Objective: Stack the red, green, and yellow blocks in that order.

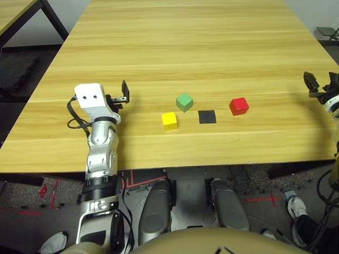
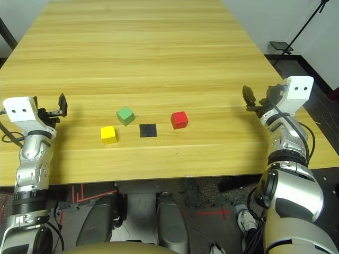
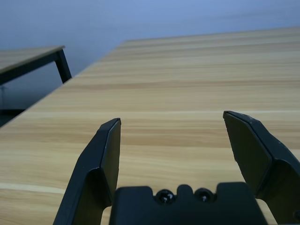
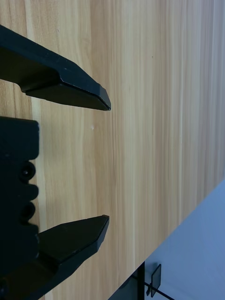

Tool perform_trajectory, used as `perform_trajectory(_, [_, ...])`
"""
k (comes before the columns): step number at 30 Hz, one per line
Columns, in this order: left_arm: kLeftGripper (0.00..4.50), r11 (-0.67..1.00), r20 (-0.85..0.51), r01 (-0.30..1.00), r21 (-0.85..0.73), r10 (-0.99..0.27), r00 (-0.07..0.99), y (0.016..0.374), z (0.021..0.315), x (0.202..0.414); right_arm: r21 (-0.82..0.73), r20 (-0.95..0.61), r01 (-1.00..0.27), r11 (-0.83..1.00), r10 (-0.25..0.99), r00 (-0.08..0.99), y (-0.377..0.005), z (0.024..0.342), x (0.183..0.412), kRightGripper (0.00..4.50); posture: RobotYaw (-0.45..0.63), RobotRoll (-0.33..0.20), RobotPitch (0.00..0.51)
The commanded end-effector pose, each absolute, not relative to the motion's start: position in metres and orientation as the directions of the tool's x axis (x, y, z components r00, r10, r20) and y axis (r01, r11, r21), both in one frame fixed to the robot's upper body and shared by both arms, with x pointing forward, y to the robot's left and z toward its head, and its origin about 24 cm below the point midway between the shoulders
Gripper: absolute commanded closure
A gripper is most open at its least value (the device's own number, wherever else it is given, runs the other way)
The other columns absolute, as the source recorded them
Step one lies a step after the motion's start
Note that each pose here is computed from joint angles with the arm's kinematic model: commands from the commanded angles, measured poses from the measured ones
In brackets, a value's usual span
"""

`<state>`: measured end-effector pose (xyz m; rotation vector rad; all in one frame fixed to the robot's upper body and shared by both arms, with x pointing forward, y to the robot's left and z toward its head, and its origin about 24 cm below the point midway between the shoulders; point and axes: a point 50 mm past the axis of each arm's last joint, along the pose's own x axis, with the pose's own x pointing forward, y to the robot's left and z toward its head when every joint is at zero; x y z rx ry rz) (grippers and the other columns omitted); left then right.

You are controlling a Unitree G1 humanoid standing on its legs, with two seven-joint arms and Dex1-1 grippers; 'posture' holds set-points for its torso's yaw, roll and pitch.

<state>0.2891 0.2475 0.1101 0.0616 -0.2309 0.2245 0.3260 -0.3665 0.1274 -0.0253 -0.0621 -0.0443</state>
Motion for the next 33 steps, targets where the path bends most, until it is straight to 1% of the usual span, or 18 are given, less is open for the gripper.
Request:
perform_trajectory(1, [0.04,0.973,0.162,-0.225,0.053,0.213,0.963,0.25,0.09,0.289,-0.017,0.042,0.064,0.998,-0.063,0.997,-0.372,0.127,0.323,0.0,0.16,-0.148,0.152])
perform_trajectory(3, [0.04,0.982,0.105,-0.178,0.065,0.17,0.98,0.248,0.077,0.288,-0.033,0.035,0.063,0.997,-0.062,0.997,-0.374,0.127,0.321,0.0,0.15,-0.14,0.15])
perform_trajectory(4, [0.04,0.985,0.098,-0.16,0.063,0.153,0.983,0.247,0.076,0.287,-0.037,0.034,0.057,0.998,-0.056,0.998,-0.374,0.127,0.321,0.0,0.15,-0.134,0.153])
perform_trajectory(5, [0.04,0.991,0.1,-0.127,0.049,0.121,0.988,0.246,0.082,0.285,-0.055,0.032,0.016,0.998,-0.015,0.999,-0.371,0.131,0.324,0.0,0.14,-0.135,0.163])
perform_trajectory(8, [0.04,0.999,0.091,0.006,0.044,-0.01,0.996,0.244,0.101,0.281,-0.131,-0.002,-0.151,0.98,0.152,0.988,-0.36,0.143,0.33,0.0,0.14,-0.135,0.164])
perform_trajectory(9, [0.04,0.997,0.059,0.047,0.065,-0.05,0.997,0.245,0.103,0.281,-0.151,-0.014,-0.203,0.967,0.204,0.979,-0.356,0.147,0.332,0.0,0.15,-0.134,0.161])
perform_trajectory(10, [0.04,0.991,0.04,0.098,0.088,-0.102,0.994,0.248,0.111,0.28,-0.179,-0.055,-0.313,0.933,0.308,0.95,-0.35,0.152,0.334,0.0,0.17,-0.136,0.156])
perform_trajectory(11, [0.04,0.985,0.028,0.147,0.093,-0.15,0.988,0.249,0.12,0.279,-0.198,-0.1,-0.41,0.89,0.398,0.912,-0.345,0.157,0.334,0.0,0.17,-0.137,0.151])
perform_trajectory(12, [0.04,0.972,0.006,0.215,0.099,-0.216,0.976,0.25,0.132,0.279,-0.214,-0.156,-0.526,0.823,0.502,0.85,-0.336,0.162,0.335,0.0,0.19,-0.148,0.14])
perform_trajectory(14, [0.04,0.939,0.044,0.323,0.119,-0.33,0.943,0.246,0.165,0.28,-0.23,-0.282,-0.721,0.653,0.665,0.692,-0.32,0.17,0.335,0.0,0.2,-0.151,0.141])
perform_trajectory(16, [0.04,0.893,0.065,0.431,0.126,-0.441,0.895,0.234,0.189,0.279,-0.221,-0.394,-0.849,0.481,0.752,0.529,-0.305,0.174,0.334,0.0,0.22,-0.145,0.134])
perform_trajectory(17, [0.04,0.863,0.07,0.485,0.139,-0.497,0.865,0.226,0.198,0.278,-0.21,-0.436,-0.888,0.409,0.774,0.459,-0.299,0.176,0.334,0.0,0.22,-0.145,0.13])
perform_trajectory(19, [0.04,0.778,0.017,0.61,0.151,-0.619,0.785,0.21,0.209,0.273,-0.189,-0.508,-0.942,0.279,0.793,0.337,-0.283,0.181,0.337,0.0,0.24,-0.145,0.133])
perform_trajectory(21, [0.04,0.672,-0.036,0.721,0.17,-0.727,0.686,0.193,0.215,0.268,-0.186,-0.56,-0.965,0.186,0.787,0.26,-0.266,0.181,0.344,0.0,0.26,-0.147,0.13])
perform_trajectory(22, [0.04,0.629,-0.074,0.758,0.17,-0.759,0.647,0.187,0.214,0.266,-0.189,-0.587,-0.971,0.143,0.776,0.229,-0.257,0.18,0.347,0.0,0.29,-0.145,0.127])
perform_trajectory(26, [0.04,0.56,-0.12,0.814,0.155,-0.807,0.578,0.175,0.216,0.266,-0.202,-0.632,-0.979,0.039,0.758,0.16,-0.232,0.181,0.357,0.0,0.33,-0.155,0.115])
perform_trajectory(30, [0.04,0.551,-0.136,0.821,0.149,-0.811,0.569,0.167,0.215,0.266,-0.231,-0.729,-0.97,-0.076,0.674,0.121,-0.217,0.187,0.365,0.0,0.36,-0.167,0.114])
perform_trajectory(33, [0.04,0.555,-0.15,0.819,0.145,-0.806,0.572,0.165,0.209,0.263,-0.231,-0.77,-0.964,-0.132,0.631,0.098,-0.207,0.19,0.368,0.0,0.39,-0.179,0.109])
